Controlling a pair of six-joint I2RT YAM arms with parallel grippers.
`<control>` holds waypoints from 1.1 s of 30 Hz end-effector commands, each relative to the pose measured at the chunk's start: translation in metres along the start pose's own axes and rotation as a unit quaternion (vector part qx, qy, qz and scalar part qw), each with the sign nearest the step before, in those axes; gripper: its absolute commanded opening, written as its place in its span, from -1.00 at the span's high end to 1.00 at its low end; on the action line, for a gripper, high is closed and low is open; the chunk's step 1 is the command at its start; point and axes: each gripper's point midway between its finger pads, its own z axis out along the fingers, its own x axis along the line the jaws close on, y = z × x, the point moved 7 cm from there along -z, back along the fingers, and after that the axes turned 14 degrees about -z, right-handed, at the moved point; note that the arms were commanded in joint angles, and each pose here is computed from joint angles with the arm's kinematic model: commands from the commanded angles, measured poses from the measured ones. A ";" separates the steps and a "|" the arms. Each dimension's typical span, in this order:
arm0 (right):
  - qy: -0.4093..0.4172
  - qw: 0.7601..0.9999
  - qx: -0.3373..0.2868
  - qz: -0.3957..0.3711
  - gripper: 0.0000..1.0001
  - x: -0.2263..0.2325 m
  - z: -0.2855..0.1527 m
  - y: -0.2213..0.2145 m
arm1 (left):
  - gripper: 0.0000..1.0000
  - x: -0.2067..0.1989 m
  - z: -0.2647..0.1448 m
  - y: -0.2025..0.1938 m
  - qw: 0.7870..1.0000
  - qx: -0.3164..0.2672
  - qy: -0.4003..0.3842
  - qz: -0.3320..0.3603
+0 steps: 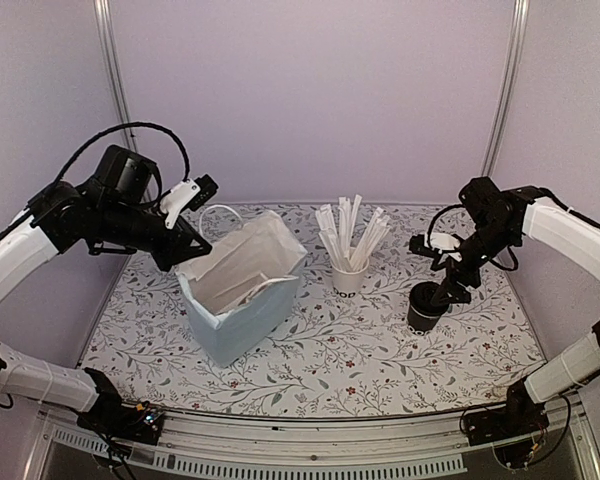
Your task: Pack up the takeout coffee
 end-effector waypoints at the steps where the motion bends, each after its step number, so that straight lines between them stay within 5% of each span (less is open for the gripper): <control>1: -0.003 0.999 0.031 -0.024 -0.96 0.000 -0.002 -0.006 | 1.00 -0.015 0.000 0.009 1.000 -0.019 -0.012 0.000; 33: 0.035 0.998 0.031 -0.038 -0.75 0.005 0.026 -0.008 | 1.00 -0.041 0.004 0.006 0.999 -0.005 -0.043 0.024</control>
